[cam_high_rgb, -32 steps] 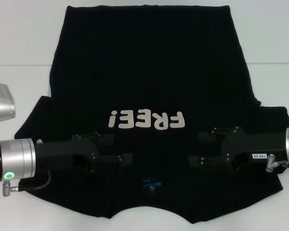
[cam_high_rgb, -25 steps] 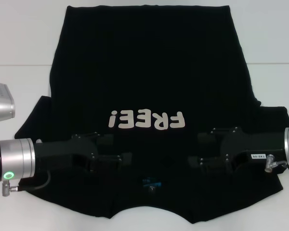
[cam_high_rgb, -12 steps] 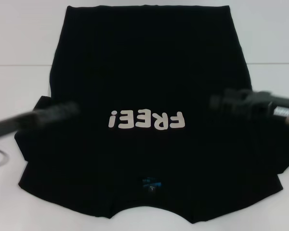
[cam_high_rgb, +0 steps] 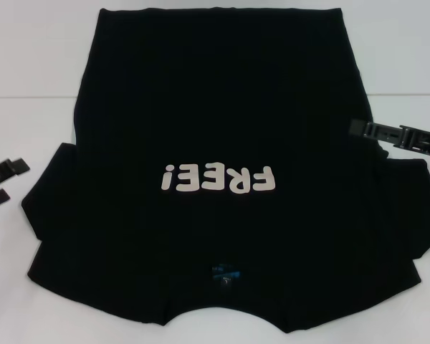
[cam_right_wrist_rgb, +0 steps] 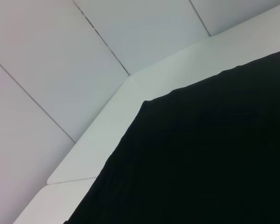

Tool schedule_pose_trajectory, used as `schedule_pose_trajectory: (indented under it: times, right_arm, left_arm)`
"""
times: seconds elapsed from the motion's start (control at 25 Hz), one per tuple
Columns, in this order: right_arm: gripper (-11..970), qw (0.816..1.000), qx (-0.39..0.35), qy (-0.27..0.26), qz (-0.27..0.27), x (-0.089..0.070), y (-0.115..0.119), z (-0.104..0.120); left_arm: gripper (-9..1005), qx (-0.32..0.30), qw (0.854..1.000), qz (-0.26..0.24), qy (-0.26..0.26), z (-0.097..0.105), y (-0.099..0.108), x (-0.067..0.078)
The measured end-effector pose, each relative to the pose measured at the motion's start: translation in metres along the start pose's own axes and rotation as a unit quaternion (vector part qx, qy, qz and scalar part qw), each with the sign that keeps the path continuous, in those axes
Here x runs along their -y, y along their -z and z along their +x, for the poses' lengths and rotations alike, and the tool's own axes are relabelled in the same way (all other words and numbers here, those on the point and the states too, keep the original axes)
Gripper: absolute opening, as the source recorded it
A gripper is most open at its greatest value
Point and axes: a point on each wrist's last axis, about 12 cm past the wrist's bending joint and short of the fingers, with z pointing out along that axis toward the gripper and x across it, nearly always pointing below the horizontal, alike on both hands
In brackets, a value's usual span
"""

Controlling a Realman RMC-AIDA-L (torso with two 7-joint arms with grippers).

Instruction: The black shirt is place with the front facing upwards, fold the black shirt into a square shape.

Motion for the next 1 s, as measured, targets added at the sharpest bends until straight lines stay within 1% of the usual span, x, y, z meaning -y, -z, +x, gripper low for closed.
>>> schedule_pose_trajectory:
  times: [0.16,0.2,0.36,1.0]
  right_arm:
    - [817,1.000,-0.002,0.003,-0.002,-0.002,-0.003,-0.001]
    - [817,1.000,-0.003,0.004,-0.002,-0.002,-0.004,-0.001]
    - [816,1.000,-0.003,0.005,-0.003,-0.003,-0.005,-0.001]
    - [813,1.000,-0.003,0.001,-0.005,-0.004,-0.007,-0.002]
  left_arm:
    - [947,-0.001,1.000,-0.015,0.007,0.007,-0.006,-0.006]
    - [947,-0.002,1.000,-0.024,0.016,0.011,-0.008,-0.010]
    - [948,-0.003,0.999,-0.030,0.023,0.015,-0.007,-0.014]
    - [947,-0.011,0.999,-0.032,0.034,0.021,-0.015,-0.014]
